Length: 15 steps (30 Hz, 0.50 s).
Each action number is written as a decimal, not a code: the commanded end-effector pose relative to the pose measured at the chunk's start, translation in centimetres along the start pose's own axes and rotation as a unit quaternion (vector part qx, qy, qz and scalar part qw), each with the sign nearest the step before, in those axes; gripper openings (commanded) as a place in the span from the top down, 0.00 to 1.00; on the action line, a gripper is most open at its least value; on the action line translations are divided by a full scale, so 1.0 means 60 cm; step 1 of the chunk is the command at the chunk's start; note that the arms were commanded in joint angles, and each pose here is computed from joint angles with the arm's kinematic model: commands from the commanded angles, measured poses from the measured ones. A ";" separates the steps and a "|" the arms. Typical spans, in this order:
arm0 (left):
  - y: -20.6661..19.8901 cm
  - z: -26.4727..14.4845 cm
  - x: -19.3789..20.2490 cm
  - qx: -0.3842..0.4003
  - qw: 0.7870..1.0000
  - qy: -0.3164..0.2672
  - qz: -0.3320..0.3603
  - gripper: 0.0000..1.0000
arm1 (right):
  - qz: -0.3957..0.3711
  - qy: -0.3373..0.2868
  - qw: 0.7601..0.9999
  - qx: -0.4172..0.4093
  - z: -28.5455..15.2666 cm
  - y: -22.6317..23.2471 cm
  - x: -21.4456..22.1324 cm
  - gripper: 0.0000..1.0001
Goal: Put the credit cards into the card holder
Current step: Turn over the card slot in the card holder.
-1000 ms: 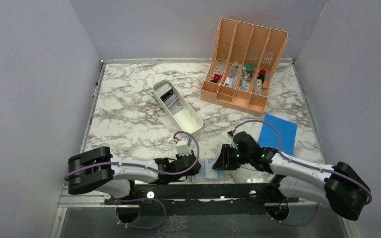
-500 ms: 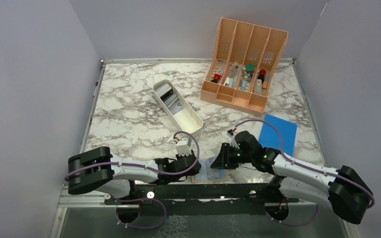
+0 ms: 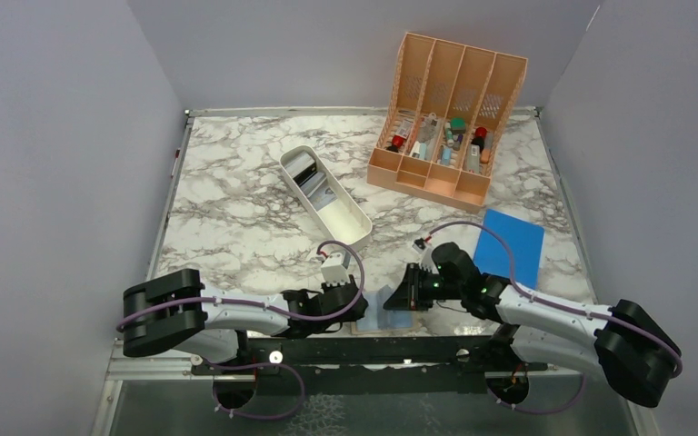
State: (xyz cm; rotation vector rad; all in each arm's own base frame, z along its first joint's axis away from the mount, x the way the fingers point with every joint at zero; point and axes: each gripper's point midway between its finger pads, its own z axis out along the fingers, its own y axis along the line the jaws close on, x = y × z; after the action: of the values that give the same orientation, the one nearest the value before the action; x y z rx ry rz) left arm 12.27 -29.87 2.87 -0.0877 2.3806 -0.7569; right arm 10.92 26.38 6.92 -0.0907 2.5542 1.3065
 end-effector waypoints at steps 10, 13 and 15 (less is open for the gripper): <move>0.026 0.003 0.009 -0.026 1.000 0.007 0.009 0.84 | 0.003 0.007 0.997 -0.074 0.005 0.031 0.010 0.76; 0.027 0.003 0.008 -0.028 1.000 0.006 0.010 0.84 | -0.001 0.006 0.997 -0.077 0.004 0.031 0.011 0.76; 0.028 0.002 0.007 -0.029 1.000 0.004 0.009 0.84 | -0.004 0.007 0.997 -0.071 0.006 0.028 0.011 0.78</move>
State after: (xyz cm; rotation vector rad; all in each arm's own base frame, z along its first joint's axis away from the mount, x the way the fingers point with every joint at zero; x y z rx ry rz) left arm 12.25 -29.85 2.82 -0.0998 2.3832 -0.7586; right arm 10.44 27.29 7.34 -0.0940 2.4947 1.4434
